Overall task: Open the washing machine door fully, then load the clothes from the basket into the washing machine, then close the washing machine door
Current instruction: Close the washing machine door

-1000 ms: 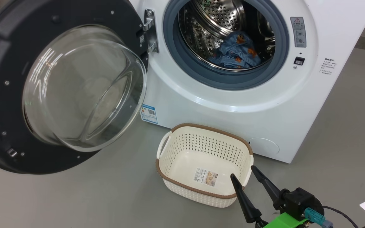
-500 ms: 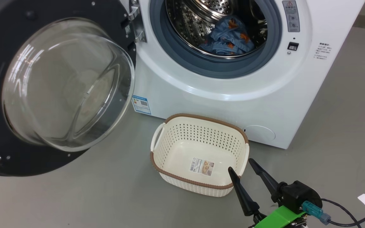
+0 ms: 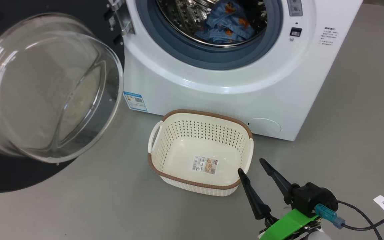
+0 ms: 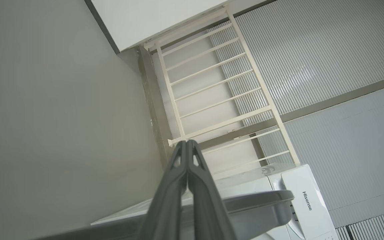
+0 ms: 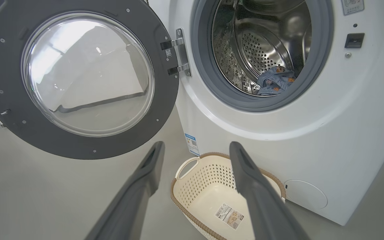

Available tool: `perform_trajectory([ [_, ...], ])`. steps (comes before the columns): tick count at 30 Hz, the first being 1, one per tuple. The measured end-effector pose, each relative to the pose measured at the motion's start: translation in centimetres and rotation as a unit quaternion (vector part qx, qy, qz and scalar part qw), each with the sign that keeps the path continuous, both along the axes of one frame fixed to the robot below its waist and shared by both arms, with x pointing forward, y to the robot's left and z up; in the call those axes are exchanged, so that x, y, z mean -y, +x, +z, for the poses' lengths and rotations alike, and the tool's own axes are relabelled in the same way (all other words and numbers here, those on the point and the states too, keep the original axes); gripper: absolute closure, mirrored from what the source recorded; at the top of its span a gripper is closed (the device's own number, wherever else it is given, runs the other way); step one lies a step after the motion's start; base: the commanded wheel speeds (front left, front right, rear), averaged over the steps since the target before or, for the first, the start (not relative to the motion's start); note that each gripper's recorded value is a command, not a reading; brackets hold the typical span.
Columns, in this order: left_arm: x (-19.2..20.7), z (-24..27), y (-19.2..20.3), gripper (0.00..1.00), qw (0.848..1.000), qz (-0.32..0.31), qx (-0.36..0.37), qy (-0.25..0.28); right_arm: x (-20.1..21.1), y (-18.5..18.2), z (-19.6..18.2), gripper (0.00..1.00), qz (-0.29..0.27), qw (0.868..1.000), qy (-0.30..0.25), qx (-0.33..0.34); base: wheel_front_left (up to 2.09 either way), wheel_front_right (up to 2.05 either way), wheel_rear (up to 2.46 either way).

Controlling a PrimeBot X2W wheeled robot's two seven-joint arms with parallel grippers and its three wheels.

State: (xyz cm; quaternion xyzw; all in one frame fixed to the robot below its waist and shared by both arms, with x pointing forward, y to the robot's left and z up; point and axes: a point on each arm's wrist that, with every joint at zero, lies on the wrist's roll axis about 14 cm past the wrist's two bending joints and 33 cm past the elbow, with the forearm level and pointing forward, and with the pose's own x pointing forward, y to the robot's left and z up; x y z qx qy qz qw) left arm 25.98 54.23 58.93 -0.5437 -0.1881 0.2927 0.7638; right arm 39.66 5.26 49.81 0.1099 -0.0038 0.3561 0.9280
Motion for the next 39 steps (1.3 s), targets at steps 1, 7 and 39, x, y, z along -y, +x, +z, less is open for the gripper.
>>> perform_trajectory([
  [1,0.1,0.0,0.4,1.00,1.000,-0.005,0.002,-0.003,0.1,0.1,-0.2,0.00,-0.001,1.000,-0.002,-0.001,0.00,0.00,0.00],
  [7,0.6,-1.2,2.2,1.00,0.999,-0.030,0.007,-0.043,0.7,0.7,-0.8,0.00,-0.010,1.000,-0.007,-0.008,0.00,0.00,0.00],
  [39,6.1,-2.2,4.2,1.00,0.968,-0.230,0.005,-0.099,1.5,1.2,-0.1,0.00,-0.024,1.000,-0.007,-0.001,0.00,0.00,0.00],
])
